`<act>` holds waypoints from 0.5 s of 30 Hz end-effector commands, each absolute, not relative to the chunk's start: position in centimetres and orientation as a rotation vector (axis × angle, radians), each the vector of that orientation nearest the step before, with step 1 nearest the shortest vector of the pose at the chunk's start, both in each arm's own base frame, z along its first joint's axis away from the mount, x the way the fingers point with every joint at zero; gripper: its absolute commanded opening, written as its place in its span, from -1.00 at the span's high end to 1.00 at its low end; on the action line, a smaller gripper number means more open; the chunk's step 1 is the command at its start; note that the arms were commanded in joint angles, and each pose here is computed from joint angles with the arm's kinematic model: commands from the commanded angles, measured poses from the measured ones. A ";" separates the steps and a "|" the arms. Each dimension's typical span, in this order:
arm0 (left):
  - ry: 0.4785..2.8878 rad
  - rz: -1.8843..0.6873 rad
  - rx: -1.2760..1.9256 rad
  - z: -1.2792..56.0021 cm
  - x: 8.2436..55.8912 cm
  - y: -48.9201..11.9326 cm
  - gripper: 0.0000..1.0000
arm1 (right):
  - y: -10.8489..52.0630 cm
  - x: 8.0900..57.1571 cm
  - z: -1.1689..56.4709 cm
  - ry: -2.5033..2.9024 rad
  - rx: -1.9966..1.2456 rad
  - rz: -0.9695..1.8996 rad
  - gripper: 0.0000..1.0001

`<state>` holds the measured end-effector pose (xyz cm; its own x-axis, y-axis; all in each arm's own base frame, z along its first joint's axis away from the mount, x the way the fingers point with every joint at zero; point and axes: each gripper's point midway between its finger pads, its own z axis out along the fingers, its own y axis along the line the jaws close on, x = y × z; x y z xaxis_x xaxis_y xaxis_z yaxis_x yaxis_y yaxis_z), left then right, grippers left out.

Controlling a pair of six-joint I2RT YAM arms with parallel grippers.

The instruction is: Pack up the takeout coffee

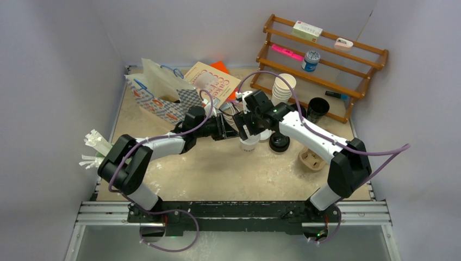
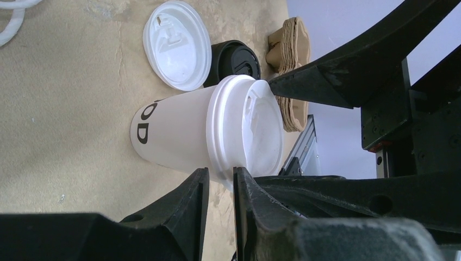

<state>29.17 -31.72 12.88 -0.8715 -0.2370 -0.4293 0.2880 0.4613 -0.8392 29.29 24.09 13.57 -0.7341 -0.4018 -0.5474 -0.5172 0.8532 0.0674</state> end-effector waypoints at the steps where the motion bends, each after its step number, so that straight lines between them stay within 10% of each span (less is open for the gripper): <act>1: 2.188 -1.432 0.092 13.3 29.1 -32.3 0.50 | 23.9 28.9 12.7 2.505 -0.709 0.256 -0.64; 15: 2.244 -1.381 0.135 11.7 28.5 -32.1 0.56 | 23.2 28.7 11.9 2.527 -0.699 0.206 -0.67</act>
